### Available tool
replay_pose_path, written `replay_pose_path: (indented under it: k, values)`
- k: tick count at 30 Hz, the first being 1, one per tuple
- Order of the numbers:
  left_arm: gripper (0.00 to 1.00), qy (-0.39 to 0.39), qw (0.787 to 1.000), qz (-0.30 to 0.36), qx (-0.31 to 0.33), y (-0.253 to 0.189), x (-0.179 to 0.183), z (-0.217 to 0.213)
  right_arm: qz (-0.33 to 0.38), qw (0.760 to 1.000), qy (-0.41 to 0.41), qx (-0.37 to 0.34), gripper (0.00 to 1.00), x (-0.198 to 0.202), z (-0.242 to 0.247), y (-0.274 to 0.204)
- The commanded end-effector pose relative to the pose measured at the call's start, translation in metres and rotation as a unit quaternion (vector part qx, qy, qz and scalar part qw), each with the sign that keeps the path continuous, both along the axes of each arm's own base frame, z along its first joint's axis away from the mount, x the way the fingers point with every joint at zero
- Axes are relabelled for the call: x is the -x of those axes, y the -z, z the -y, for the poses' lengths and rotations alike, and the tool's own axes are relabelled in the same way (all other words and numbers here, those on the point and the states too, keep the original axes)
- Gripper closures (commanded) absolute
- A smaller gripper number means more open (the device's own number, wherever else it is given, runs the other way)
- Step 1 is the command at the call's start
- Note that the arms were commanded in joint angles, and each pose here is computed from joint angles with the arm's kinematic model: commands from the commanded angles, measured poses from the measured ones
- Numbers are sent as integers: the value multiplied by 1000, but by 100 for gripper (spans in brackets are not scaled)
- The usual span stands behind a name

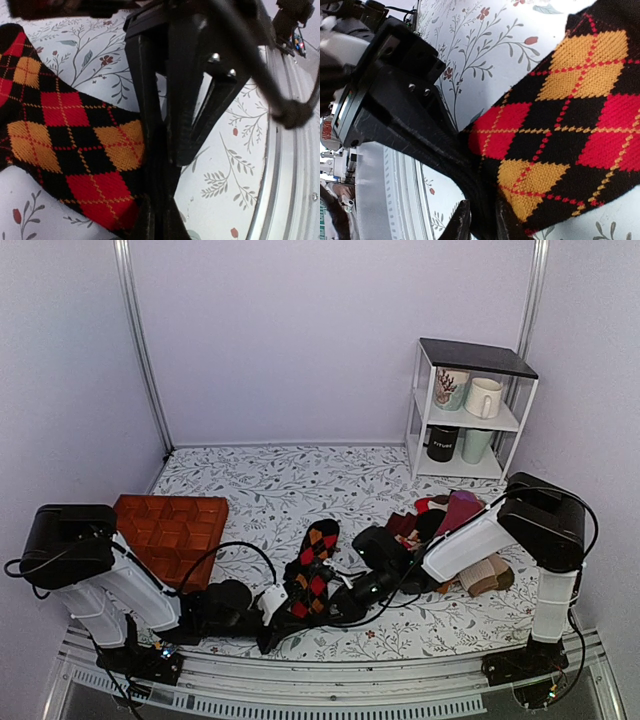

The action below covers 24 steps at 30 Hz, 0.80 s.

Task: Roll the socks
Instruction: Roll the sock at the center of the board.

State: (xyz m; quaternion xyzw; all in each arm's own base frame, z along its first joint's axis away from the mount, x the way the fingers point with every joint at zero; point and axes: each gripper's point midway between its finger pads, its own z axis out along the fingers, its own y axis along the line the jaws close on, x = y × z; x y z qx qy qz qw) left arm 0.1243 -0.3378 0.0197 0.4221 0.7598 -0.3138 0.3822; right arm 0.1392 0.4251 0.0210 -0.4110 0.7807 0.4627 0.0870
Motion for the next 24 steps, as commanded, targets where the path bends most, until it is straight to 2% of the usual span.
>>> replay_pose_path:
  k: [1, 4, 6, 8, 10, 18, 24]
  values:
    - [100, -19, 994, -98, -41, 33, 15, -27, 59, 998, 15, 17, 76, -6, 20, 7]
    - [100, -22, 991, -124, -47, 42, 18, -32, 132, 989, 7, -67, 67, -5, 18, -33]
    - [100, -24, 988, -140, -53, 48, 20, -34, 205, 972, -5, -111, 60, 3, 20, -52]
    - [100, -22, 986, -154, -55, 53, 22, -36, 270, 953, -26, -133, 55, 12, 21, -61]
    - [100, -20, 985, -165, -55, 56, 24, -36, 307, 942, -47, -129, 55, 17, 20, -57]
    - [100, -16, 981, -183, -59, 63, 27, -39, 385, 909, -94, -132, 55, 34, 9, -53]
    - [100, -18, 980, -187, -62, 65, 27, -41, 382, 907, -125, -123, 55, 39, 5, -41]
